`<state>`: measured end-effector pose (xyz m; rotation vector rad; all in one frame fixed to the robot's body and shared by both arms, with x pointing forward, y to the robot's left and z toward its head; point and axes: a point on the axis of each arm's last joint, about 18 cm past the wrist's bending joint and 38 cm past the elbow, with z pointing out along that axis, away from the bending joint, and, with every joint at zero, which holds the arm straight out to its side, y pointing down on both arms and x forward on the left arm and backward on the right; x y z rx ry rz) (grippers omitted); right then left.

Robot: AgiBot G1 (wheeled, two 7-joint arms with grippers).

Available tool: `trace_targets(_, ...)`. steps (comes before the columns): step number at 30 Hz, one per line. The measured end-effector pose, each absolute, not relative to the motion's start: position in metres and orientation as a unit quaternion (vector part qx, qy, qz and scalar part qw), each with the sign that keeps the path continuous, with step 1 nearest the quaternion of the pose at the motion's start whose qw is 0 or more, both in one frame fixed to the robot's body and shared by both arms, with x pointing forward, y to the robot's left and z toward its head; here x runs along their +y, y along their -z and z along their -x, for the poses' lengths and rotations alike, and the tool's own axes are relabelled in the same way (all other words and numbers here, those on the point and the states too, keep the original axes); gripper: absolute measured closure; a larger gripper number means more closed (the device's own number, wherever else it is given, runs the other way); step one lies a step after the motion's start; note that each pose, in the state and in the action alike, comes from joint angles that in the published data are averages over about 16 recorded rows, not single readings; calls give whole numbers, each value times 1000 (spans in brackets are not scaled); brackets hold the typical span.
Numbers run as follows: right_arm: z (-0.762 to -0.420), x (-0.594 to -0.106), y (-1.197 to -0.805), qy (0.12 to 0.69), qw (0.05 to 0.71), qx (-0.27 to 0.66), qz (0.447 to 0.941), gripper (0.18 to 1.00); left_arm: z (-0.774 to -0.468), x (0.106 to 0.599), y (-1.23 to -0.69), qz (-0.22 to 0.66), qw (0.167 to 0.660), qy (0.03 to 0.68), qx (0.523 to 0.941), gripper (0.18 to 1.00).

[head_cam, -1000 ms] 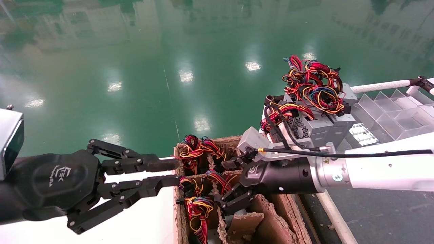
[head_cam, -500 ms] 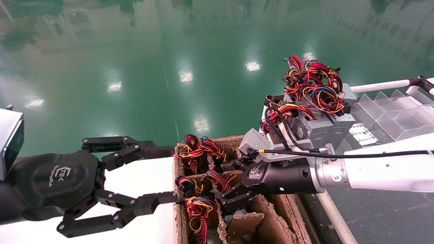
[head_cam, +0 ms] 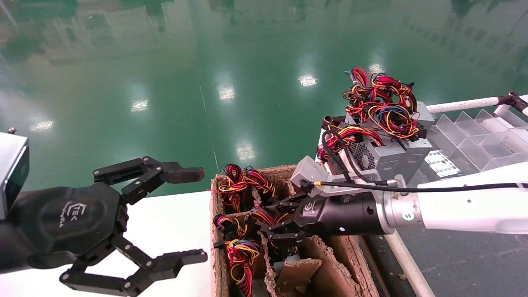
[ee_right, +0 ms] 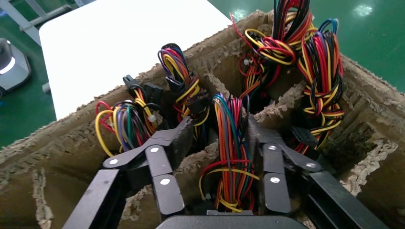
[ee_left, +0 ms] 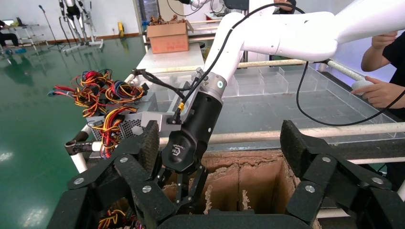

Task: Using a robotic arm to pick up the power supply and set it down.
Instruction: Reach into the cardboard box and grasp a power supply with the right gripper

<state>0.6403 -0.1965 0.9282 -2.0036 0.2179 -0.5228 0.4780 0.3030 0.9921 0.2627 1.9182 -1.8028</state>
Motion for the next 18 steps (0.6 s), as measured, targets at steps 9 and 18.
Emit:
trace_targets(9,-646,-194,-925,219,502,97,831,814,-478,303,-992,-96,246,661,703,226)
trace_targets(18,-648,-195,-923,220,502,100,831,933,-478,303,-992,-96,246,661,703,187)
